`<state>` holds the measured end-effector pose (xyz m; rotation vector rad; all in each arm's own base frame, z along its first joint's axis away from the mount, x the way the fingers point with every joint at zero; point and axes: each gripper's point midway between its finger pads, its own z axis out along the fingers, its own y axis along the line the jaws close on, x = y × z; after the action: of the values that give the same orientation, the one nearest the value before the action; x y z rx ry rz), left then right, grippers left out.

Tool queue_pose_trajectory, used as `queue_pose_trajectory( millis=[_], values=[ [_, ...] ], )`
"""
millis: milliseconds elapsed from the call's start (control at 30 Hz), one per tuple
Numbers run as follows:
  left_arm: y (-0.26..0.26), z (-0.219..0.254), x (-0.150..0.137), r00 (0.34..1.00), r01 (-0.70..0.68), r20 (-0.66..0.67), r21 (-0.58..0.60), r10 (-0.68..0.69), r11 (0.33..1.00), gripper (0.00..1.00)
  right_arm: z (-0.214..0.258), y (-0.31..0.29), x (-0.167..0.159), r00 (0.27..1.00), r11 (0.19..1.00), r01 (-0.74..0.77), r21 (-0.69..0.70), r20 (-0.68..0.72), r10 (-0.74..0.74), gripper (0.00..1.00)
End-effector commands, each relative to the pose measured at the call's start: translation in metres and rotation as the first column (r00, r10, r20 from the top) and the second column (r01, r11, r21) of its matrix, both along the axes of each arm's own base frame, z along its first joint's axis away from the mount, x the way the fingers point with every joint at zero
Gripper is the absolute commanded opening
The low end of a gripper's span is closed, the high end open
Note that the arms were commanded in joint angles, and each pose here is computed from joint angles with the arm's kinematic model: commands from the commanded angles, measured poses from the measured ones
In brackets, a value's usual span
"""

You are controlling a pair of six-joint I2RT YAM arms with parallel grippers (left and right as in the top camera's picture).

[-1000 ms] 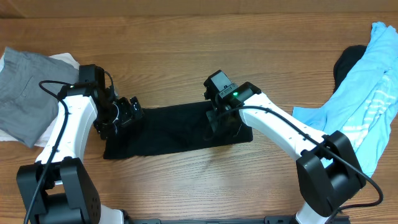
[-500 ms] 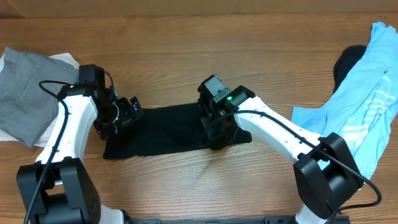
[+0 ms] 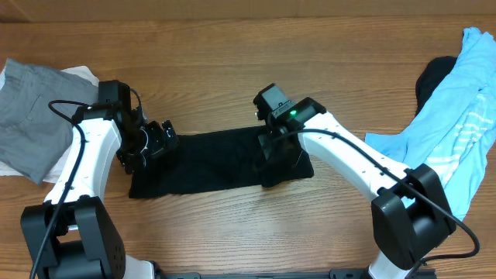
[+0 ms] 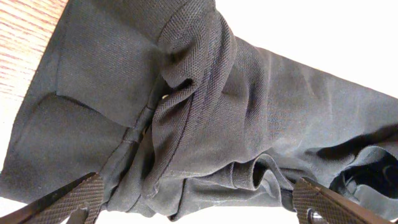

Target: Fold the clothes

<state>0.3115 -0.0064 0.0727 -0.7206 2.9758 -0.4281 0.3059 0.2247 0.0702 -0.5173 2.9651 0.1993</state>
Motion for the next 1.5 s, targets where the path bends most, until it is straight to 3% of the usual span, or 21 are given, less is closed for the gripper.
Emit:
queue_pose_trajectory(
  millis=[0, 433, 567, 800, 1000, 1133, 1467],
  values=[
    [0.003, 0.013, 0.007, 0.999, 0.013, 0.051, 0.002, -0.013, 1.0, 1.0, 0.011, 0.023, 0.004, 0.998, 0.994, -0.058, 0.095, 0.019, 0.057, 0.25],
    [0.003, 0.013, 0.006, 0.999, 0.013, 0.046, 0.001, -0.013, 1.0, 1.0, -0.025, 0.049, 0.022, 0.996, 0.989, -0.083, 0.124, 0.045, 0.079, 0.26],
    [0.003, 0.013, 0.006, 0.999, 0.013, 0.045, 0.001, -0.013, 1.0, 1.0, -0.02, 0.052, 0.045, 0.992, 0.984, -0.069, 0.165, 0.113, 0.051, 0.38],
    [0.002, 0.013, 0.004, 0.999, 0.013, 0.037, 0.0, -0.013, 1.0, 1.0, -0.02, 0.04, 0.059, 0.993, 0.984, -0.03, 0.178, 0.118, 0.009, 0.5],
    [0.031, 0.007, -0.001, 1.0, -0.004, 0.006, 0.164, 0.003, 0.986, 1.0, -0.012, 0.02, 0.052, 0.996, 0.99, -0.008, 0.139, 0.091, -0.005, 0.58],
    [0.051, 0.006, -0.001, 1.0, -0.014, 0.001, 0.278, 0.015, 0.96, 1.0, 0.02, -0.001, 0.051, 0.992, 0.994, 0.027, 0.104, 0.123, -0.04, 0.66],
    [0.047, -0.029, 0.008, 0.988, 0.154, -0.051, 0.252, -0.146, 0.955, 1.0, 0.048, -0.033, 0.031, 0.992, 0.992, 0.101, 0.076, 0.07, -0.107, 0.72]
  ],
)
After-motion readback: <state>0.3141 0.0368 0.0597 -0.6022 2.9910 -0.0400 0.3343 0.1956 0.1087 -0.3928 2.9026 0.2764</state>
